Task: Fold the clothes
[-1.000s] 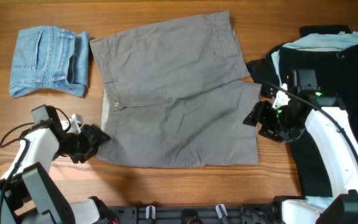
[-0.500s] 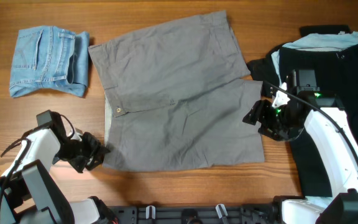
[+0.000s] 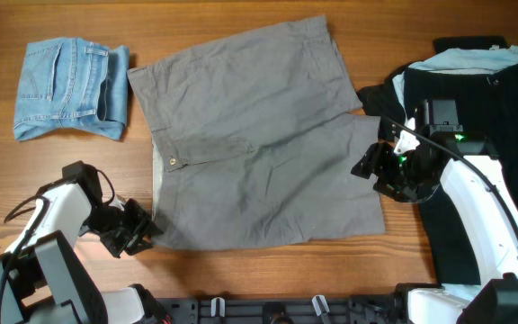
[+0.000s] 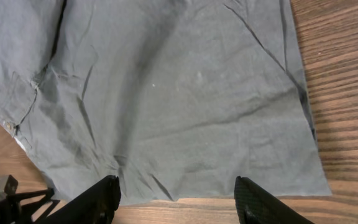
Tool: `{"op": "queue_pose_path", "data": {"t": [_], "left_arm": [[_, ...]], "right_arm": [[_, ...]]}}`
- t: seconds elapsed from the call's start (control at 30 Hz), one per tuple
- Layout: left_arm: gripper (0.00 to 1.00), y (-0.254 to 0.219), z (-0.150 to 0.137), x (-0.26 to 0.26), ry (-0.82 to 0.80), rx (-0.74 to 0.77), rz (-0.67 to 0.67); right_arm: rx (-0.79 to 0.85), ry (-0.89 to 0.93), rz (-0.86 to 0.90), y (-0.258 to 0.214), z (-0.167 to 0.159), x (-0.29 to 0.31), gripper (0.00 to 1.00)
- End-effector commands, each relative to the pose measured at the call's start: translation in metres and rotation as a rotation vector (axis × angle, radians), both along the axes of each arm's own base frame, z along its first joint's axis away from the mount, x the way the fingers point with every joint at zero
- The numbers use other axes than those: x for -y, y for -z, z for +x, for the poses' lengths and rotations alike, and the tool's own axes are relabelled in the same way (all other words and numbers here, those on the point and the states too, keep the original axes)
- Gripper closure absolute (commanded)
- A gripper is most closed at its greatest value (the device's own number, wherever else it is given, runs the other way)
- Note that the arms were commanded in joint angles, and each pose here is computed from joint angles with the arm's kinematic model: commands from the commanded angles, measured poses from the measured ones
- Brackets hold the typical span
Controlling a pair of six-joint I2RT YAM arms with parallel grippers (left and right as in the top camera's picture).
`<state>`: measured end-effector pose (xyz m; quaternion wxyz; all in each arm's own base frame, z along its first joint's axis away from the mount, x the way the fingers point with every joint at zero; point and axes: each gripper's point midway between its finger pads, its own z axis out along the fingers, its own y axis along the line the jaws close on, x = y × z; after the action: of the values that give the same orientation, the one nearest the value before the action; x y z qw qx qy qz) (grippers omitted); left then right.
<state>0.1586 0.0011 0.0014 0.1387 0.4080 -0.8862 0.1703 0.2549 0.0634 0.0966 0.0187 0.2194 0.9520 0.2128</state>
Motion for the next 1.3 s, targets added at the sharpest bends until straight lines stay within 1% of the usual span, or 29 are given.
{"op": "queue_pose_path", "data": {"t": [0.0,0.03,0.07,0.1,0.13,0.17,0.23,0.33,0.37,0.43,0.5,0.53,0.57,0.6,0.67,0.77,0.8,0.83,0.87,0.97,1.03,1.1,1.13,1.2,1.27], "left_arm": [[0.67,0.003,0.007,-0.004,-0.004,0.016,0.048],[0.71,0.004,0.006,-0.003,-0.007,0.013,0.048],[0.75,0.005,0.005,-0.002,-0.004,0.012,0.047],[0.76,0.005,0.004,-0.001,-0.004,0.007,0.042],[0.89,0.005,0.004,-0.001,-0.004,0.007,0.042],[0.96,0.004,0.003,-0.001,-0.004,0.005,0.041],[0.96,0.002,0.008,-0.001,-0.017,0.020,0.025],[0.96,-0.009,0.024,-0.006,-0.040,0.062,0.015],[0.96,-0.013,0.030,-0.008,-0.040,0.077,0.021],[0.96,-0.016,0.034,-0.006,-0.043,0.089,0.005],[0.96,-0.016,0.034,-0.006,-0.044,0.090,0.003],[0.96,-0.016,0.034,-0.006,-0.043,0.090,0.003],[0.96,-0.016,0.034,-0.006,-0.044,0.090,0.003],[0.96,-0.016,0.034,-0.006,-0.041,0.092,0.003],[0.96,-0.016,0.035,-0.006,-0.041,0.095,0.004],[0.96,-0.016,0.035,-0.006,-0.041,0.095,0.004],[0.96,-0.016,0.035,-0.006,-0.041,0.095,0.004],[0.96,-0.016,0.035,-0.006,-0.041,0.096,0.004],[0.96,-0.016,0.035,-0.006,-0.041,0.096,0.004],[0.96,-0.026,0.036,-0.002,-0.048,0.122,-0.017],[0.96,-0.052,0.044,-0.006,-0.055,0.202,0.014],[0.96,-0.083,0.050,-0.014,-0.074,0.297,0.055],[0.96,-0.099,0.052,-0.018,-0.086,0.344,0.082],[0.96,-0.135,0.046,-0.033,-0.138,0.415,0.181],[0.96,-0.159,0.034,-0.042,-0.157,0.446,0.265]], "right_arm": [[-0.021,0.019,-0.015,0.004,-0.002,0.002,0.36],[-0.036,0.038,-0.022,0.006,-0.004,0.003,0.35],[-0.059,0.064,-0.026,0.010,-0.007,0.004,0.32],[-0.077,0.092,-0.041,0.013,-0.010,0.007,0.29],[-0.090,0.113,-0.058,0.016,-0.011,0.010,0.27],[-0.101,0.124,-0.067,0.019,-0.014,0.012,0.27],[-0.147,0.175,-0.073,0.027,-0.022,0.018,0.25],[-0.236,0.259,-0.078,0.043,-0.042,0.027,0.22],[-0.299,0.310,-0.074,0.054,-0.058,0.028,0.26],[-0.331,0.335,-0.089,0.070,-0.071,0.031,0.30],[-0.371,0.396,-0.138,0.083,-0.083,0.038,0.30],[-0.375,0.416,-0.144,0.091,-0.087,0.039,0.30],[-0.363,0.427,-0.142,0.097,-0.087,0.039,0.37],[-0.371,0.449,-0.140,0.102,-0.090,0.038,0.41],[-0.374,0.464,-0.130,0.104,-0.091,0.037,0.43],[-0.336,0.450,-0.156,0.106,-0.085,0.042,0.43],[-0.330,0.435,-0.159,0.106,-0.085,0.042,0.65],[-0.323,0.417,-0.161,0.106,-0.085,0.043,0.91],[-0.307,0.392,-0.162,0.105,-0.082,0.043,0.96],[-0.231,0.283,-0.167,0.074,-0.059,0.045,0.96],[-0.088,0.195,-0.186,0.009,-0.030,0.050,0.96],[0.046,0.170,-0.193,-0.043,-0.014,0.051,0.96],[0.103,0.177,-0.197,-0.071,-0.010,0.052,0.96],[0.199,0.190,-0.213,-0.116,-0.006,0.055,0.96],[0.255,0.194,-0.212,-0.141,-0.005,0.055,0.96]]}}
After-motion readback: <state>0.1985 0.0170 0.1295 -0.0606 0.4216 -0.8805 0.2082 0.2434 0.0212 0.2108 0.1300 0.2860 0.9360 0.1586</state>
